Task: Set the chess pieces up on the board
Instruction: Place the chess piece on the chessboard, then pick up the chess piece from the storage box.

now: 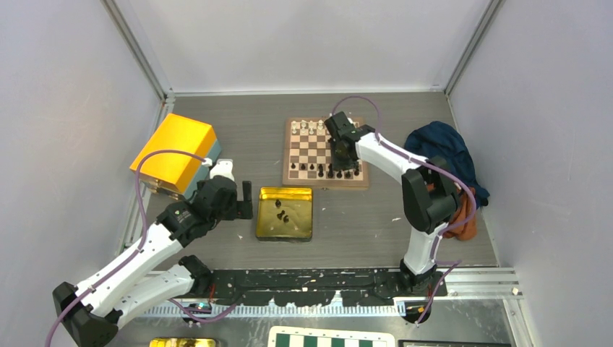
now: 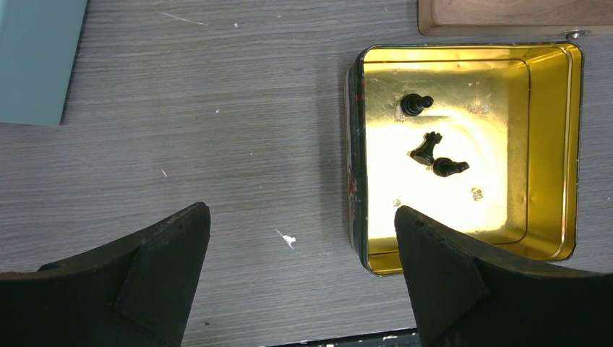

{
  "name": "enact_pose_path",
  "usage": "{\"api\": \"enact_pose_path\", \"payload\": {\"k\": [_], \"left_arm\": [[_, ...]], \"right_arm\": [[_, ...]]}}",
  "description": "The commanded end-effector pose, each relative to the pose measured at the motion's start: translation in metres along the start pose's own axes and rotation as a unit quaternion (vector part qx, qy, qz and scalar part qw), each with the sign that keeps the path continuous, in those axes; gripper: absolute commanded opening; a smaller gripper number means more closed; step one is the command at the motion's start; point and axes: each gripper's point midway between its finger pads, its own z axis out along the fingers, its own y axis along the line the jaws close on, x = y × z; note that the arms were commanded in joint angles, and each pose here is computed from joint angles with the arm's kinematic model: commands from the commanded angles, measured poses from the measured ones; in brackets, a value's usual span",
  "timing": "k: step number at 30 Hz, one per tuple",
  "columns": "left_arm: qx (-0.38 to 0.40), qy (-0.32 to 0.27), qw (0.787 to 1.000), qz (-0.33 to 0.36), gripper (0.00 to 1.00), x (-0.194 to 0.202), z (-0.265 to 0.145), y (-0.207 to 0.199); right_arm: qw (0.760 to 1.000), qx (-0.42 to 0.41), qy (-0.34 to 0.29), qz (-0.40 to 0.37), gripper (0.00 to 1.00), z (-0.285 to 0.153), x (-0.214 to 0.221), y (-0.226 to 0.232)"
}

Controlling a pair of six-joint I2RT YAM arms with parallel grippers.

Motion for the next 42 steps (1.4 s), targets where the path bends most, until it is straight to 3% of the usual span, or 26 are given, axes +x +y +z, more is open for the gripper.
{"api": "enact_pose_path", "payload": {"k": [1,6,17,27,42], "left_arm": [[0.017,-0.038,0.999,-0.016,1.0,-0.025,-0.007,-0.01],[0.016,-0.043,0.999,-0.019,1.0,-0.026,-0.008,-0.008],[0.01,-0.045,0.999,-0.02,1.0,-0.022,-0.014,-0.001],[0.001,-0.053,0.998,-0.024,1.0,-0.019,-0.023,0.011],[-0.004,-0.058,0.998,-0.028,1.0,-0.016,-0.03,0.018]], "right_arm": [[0.996,-0.017,-0.082,0.005,0.31,-0.052,-0.045,0.002],[0.992,-0.042,-0.115,-0.032,0.33,-0.084,-0.051,0.023],[0.978,-0.128,-0.109,-0.121,0.42,-0.11,-0.017,0.12],[0.968,-0.17,-0.08,-0.168,0.42,-0.093,0.024,0.187],[0.963,-0.189,-0.047,-0.188,0.43,-0.058,0.05,0.225]]}}
